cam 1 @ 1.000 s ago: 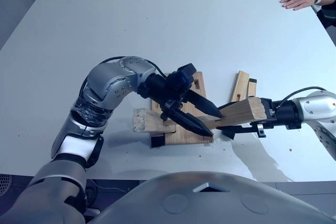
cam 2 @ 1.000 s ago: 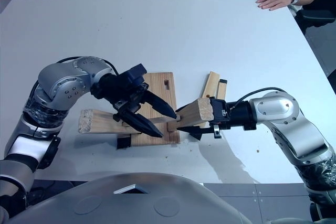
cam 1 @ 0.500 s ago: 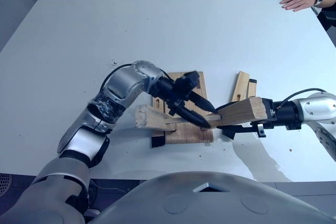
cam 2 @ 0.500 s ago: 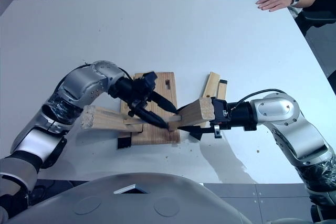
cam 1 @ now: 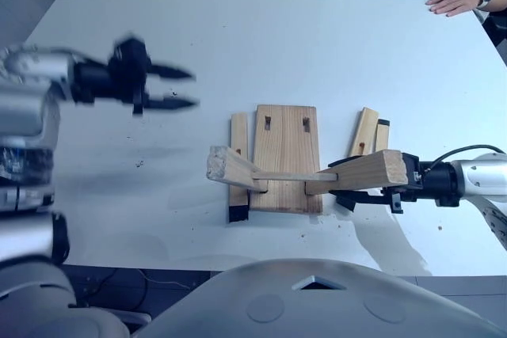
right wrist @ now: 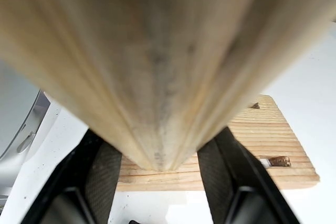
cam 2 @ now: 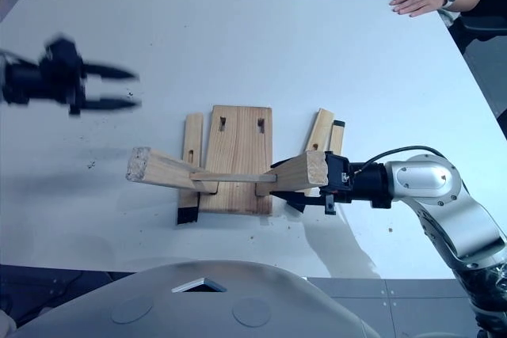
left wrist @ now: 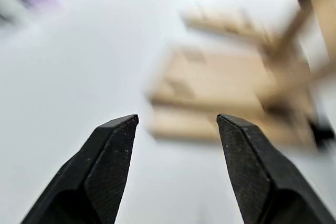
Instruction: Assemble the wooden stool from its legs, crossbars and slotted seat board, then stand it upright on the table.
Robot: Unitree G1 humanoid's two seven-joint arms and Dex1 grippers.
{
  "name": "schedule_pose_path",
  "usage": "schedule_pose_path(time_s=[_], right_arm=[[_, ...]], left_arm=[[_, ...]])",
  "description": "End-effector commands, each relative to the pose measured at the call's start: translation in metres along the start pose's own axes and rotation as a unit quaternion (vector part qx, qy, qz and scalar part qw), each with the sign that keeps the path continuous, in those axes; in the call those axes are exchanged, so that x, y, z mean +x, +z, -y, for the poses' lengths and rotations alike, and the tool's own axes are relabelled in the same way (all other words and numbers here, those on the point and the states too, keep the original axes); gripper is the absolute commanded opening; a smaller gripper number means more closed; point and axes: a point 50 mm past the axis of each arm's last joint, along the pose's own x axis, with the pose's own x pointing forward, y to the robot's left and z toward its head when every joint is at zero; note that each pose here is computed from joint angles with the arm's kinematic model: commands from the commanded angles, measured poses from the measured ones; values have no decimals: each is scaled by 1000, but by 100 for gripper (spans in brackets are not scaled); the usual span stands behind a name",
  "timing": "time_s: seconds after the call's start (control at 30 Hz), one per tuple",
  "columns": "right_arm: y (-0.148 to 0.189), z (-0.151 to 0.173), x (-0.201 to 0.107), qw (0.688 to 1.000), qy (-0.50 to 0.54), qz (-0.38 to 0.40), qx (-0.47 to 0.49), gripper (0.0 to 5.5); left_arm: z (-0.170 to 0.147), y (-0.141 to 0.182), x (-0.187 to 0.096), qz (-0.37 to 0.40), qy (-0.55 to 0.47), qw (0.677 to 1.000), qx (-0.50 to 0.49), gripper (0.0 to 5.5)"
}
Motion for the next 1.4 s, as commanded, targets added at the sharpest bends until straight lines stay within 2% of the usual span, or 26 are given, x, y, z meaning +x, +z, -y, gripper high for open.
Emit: schedule_pose_path(time_s=[0.03,0.23,0.4,0.57,0.73,0.8,0.93,1.1,1.4], right_arm=[[-20,-5,-8,996,-11,-69,53,203],[-13,4,1,997,15,-68,35,203],[-9,7,12,997,38,-61,29,203],[-8,8,17,997,46,-58,28,203],[-11,6,10,996,36,-65,37,203],[-12,5,7,996,30,-68,40,203],[-8,14,-1,997,5,-69,33,203],[-6,22,-1,997,12,-73,21,203],[0,25,27,995,77,-63,-1,203]], left_arm=[[38,8,25,-5,-46,997,61,279],[31,43,49,93,0,992,88,279],[44,53,56,114,-45,990,74,279],[40,30,54,51,-31,996,67,279],[33,2,34,-20,-13,998,61,279],[36,-1,27,-26,-23,998,56,279],[49,22,29,44,-70,996,45,279],[49,38,40,83,-73,992,54,279],[50,59,79,122,-99,985,67,279]])
